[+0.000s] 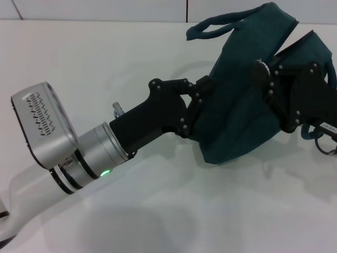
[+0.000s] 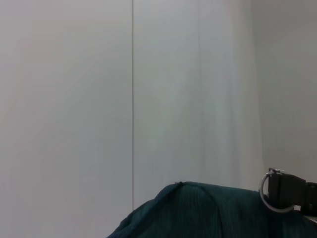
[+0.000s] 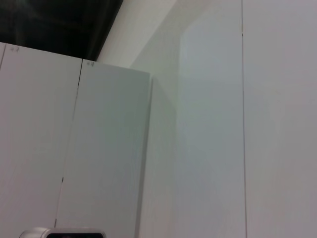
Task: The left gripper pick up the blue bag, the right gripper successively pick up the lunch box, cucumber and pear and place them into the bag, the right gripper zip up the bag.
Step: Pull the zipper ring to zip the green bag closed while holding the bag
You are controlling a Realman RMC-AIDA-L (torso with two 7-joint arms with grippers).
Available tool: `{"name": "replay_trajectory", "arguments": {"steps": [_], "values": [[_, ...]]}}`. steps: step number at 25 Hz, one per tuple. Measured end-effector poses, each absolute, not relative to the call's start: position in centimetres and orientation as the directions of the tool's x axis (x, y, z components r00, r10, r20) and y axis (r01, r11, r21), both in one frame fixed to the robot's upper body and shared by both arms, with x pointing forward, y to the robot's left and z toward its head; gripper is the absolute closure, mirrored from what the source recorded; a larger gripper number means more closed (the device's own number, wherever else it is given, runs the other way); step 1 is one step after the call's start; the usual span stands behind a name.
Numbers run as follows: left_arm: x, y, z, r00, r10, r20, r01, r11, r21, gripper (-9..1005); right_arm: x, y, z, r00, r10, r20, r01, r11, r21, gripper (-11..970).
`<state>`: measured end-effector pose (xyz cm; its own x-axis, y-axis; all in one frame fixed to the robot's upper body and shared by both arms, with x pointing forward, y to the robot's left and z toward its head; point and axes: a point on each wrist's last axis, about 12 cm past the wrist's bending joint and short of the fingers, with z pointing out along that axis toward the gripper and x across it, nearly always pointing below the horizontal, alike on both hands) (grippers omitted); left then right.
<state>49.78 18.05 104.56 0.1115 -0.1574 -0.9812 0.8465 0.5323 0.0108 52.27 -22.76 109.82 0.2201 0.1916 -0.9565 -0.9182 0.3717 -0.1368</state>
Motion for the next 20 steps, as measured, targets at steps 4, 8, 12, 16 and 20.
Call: {"name": "replay_trajectory", "arguments": {"steps": [4,8,12,16,20], "values": [[49.9,18.2,104.6,0.106,-0.162,-0.981,0.845,0.536,0.003,940,51.9,-23.2,109.6,0.215,0.198,-0.956,-0.914,0.385,-0.126,955],[49.9,18.3,104.6,0.107,-0.169,-0.98,0.834,0.552,-0.004,952,51.6,-23.6,109.4,0.212,0.2,-0.957,-0.91,0.397,-0.119,954],[49.9,18.5,104.6,0.108,-0.186,-0.977,0.817,0.576,-0.02,919,51.5,-23.7,109.4,0.204,0.202,-0.958,-0.911,0.398,-0.11,954],[49.9,18.5,104.6,0.106,-0.181,-0.978,0.82,0.572,-0.017,756,51.5,-23.8,109.4,0.19,0.206,-0.96,-0.913,0.398,-0.095,955],[50.0,18.2,104.7,0.106,-0.168,-0.98,0.841,0.541,-0.001,503,51.6,-23.9,109.3,0.187,0.203,-0.961,-0.911,0.401,-0.093,954]]}}
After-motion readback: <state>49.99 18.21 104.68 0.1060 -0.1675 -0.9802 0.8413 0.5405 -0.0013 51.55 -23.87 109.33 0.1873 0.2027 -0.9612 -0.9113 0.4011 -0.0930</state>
